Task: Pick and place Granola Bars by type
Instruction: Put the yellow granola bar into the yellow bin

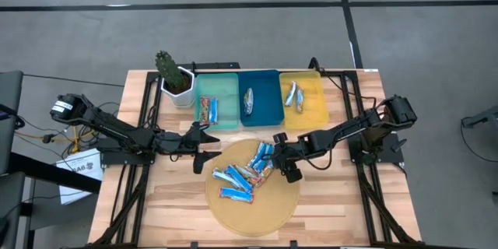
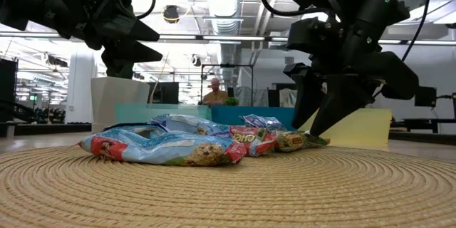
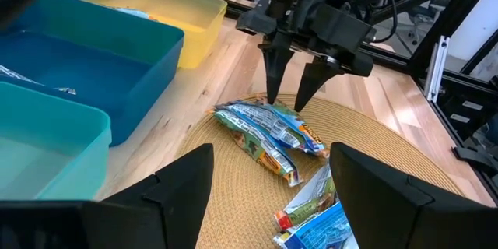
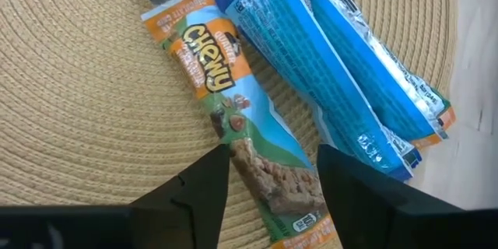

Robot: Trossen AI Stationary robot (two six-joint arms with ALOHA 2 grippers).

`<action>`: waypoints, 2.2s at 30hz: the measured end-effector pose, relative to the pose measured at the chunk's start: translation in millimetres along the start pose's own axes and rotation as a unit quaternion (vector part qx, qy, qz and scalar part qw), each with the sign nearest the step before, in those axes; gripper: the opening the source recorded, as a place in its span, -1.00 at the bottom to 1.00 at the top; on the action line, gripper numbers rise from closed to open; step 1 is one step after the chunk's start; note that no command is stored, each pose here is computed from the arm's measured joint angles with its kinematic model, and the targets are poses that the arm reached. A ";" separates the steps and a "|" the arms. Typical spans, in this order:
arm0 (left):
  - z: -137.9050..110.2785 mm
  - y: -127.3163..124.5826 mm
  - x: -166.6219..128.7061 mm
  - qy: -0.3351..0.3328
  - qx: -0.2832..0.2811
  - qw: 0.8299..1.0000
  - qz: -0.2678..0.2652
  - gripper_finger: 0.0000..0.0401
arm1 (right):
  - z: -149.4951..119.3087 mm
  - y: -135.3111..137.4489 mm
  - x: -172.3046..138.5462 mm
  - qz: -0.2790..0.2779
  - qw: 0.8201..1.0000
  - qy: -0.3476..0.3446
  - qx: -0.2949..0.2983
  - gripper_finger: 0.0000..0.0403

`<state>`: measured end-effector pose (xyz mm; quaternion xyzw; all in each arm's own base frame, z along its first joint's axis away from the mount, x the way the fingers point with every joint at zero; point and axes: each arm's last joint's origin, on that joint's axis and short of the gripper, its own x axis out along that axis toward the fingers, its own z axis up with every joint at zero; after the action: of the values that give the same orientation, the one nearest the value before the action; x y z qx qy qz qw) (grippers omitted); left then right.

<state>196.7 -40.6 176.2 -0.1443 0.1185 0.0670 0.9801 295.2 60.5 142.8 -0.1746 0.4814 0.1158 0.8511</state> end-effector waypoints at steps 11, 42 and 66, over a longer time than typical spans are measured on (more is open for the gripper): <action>0.0 0.0 0.0 0.000 0.000 1.000 0.000 0.24 | -0.2 -0.7 0.0 0.000 1.000 0.000 -0.010 -0.11; -0.4 0.1 0.0 0.002 -0.002 1.000 0.001 0.24 | 13.3 -2.7 19.0 0.018 0.997 0.070 -0.042 -0.89; -0.3 0.1 0.0 0.002 -0.003 1.000 0.000 0.24 | 25.5 -6.2 -30.4 0.058 0.998 -0.005 -0.009 -0.98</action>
<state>196.6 -40.6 175.9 -0.1470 0.1203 0.0675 0.9795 301.8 64.4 182.2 -0.1536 0.4850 0.1699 0.8440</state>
